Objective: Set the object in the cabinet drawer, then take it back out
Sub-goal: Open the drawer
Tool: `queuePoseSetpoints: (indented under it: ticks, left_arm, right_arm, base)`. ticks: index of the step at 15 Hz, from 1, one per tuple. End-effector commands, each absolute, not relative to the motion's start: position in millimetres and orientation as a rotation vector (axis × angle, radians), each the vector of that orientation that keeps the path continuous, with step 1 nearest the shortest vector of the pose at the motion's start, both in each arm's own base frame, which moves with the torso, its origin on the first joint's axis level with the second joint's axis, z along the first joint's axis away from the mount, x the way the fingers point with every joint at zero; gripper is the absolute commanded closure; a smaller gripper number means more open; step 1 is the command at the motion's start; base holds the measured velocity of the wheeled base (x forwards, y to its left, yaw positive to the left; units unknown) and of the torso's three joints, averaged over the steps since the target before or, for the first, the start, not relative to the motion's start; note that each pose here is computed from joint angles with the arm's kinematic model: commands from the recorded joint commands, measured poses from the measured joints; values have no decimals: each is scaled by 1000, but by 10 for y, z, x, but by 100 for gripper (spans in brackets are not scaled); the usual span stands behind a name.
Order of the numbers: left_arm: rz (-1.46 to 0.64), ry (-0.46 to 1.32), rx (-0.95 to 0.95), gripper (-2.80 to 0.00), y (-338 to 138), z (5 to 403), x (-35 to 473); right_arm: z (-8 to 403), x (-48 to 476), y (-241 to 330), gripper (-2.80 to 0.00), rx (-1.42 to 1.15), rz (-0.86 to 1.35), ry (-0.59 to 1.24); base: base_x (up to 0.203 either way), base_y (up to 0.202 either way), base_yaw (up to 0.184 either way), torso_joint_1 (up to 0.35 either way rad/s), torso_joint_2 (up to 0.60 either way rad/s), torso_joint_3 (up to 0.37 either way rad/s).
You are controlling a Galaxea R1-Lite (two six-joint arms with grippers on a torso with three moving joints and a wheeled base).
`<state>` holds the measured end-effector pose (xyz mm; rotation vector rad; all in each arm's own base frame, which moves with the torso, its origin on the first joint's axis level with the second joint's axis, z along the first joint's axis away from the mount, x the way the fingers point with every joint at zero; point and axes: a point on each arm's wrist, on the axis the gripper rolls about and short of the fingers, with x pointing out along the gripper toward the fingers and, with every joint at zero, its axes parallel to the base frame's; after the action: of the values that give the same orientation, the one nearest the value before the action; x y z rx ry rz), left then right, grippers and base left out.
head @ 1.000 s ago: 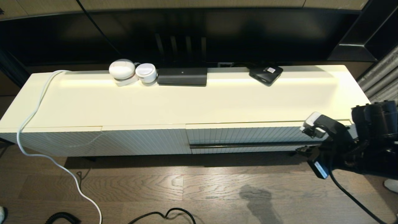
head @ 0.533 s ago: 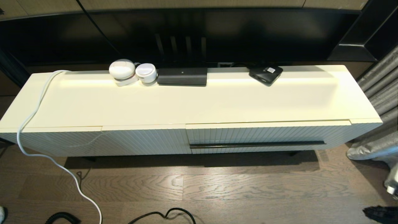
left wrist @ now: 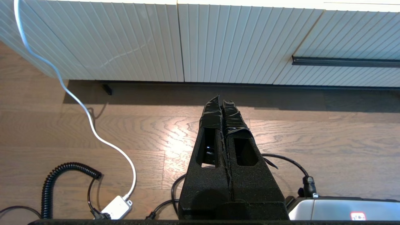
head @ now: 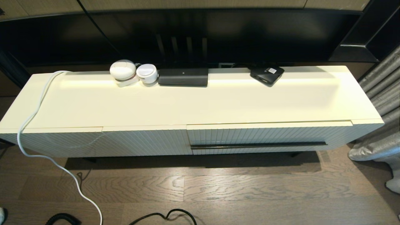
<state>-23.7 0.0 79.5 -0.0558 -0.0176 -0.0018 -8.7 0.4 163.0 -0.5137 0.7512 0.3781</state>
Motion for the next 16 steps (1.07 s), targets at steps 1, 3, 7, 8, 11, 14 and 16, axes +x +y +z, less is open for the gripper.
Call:
queuePoseSetpoints:
  ticks: [1,3,7,8,11,14,16]
  left_arm:
    - [0,-17,-57,0,0,795,-236]
    - [0,-17,-57,0,0,795,-236]
    - [-1,-17,-57,0,0,795,-236]
    - [-2,-17,-57,0,0,795,-236]
    - [-2,-17,-57,0,0,795,-236]
    - [-2,-17,-57,0,0,795,-236]
    - [-3,-17,-57,0,0,795,-236]
  right_arm:
    - [1504,-162,0,0,-613,438,728]
    - [1519,-130,10,0,-645,484,719]
    - [1685,240,60,0,-590,512,757]
    - [1726,436,84,0,-559,501,756]
    - [1818,1023,198,0,-535,492,662]
    - [1742,1478,392,-280,-582,564,652]
    - [1644,1721,533,-280,-636,619,645]
  base:
    - [0,0,0,0,0,0]
    - [0,0,0,0,0,0]
    - [0,0,0,0,0,0]
    - [0,0,0,0,0,0]
    - [0,0,0,0,0,0]
    - [0,0,0,0,0,0]
    - [0,0,0,0,0,0]
